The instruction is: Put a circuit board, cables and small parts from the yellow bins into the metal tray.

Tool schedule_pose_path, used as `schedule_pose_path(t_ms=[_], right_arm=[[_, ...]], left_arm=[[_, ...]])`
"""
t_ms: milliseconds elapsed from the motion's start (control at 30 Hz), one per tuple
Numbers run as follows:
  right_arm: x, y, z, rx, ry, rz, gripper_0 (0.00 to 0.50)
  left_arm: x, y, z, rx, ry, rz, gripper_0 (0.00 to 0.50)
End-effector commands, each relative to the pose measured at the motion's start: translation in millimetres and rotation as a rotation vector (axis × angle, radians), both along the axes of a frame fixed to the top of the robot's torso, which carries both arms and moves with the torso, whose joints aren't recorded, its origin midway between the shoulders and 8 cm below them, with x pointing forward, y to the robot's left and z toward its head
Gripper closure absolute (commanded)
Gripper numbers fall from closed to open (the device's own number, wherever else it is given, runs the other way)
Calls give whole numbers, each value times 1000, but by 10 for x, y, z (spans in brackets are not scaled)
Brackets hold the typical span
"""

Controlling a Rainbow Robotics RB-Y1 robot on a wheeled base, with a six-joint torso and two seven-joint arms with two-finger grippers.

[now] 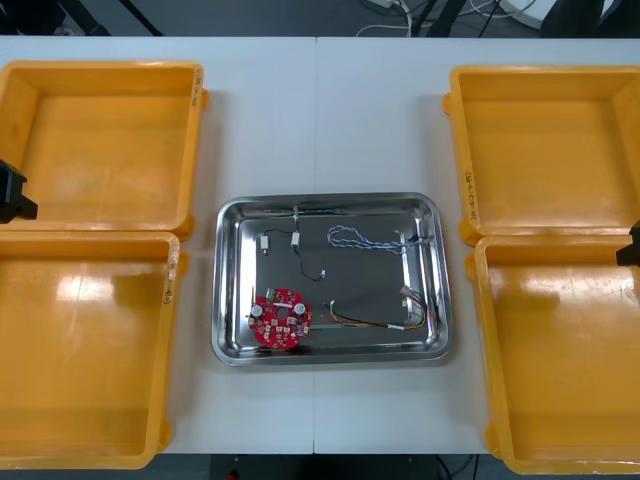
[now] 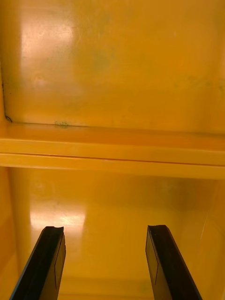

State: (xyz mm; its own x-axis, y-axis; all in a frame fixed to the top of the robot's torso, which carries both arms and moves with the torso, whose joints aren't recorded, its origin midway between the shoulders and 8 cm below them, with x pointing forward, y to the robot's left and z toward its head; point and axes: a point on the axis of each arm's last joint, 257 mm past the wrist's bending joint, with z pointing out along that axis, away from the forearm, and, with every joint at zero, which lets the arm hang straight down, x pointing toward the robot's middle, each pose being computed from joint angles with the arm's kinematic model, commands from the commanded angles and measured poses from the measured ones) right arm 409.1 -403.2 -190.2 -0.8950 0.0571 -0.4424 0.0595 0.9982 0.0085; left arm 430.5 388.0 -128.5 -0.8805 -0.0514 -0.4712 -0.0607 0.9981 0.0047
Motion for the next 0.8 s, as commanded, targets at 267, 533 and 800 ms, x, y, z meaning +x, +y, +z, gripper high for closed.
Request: schedule_pose_path(t_ms=[267, 533, 800], right_arm=[[4, -46, 110, -17, -30, 12, 0], [4, -46, 110, -17, -30, 12, 0], [4, -46, 110, -17, -30, 12, 0]], left_arm=[[-139, 258, 93, 103, -7, -63, 0], [-181, 262, 30, 101, 9, -70, 0], [-206, 271, -6, 100, 18, -69, 0]])
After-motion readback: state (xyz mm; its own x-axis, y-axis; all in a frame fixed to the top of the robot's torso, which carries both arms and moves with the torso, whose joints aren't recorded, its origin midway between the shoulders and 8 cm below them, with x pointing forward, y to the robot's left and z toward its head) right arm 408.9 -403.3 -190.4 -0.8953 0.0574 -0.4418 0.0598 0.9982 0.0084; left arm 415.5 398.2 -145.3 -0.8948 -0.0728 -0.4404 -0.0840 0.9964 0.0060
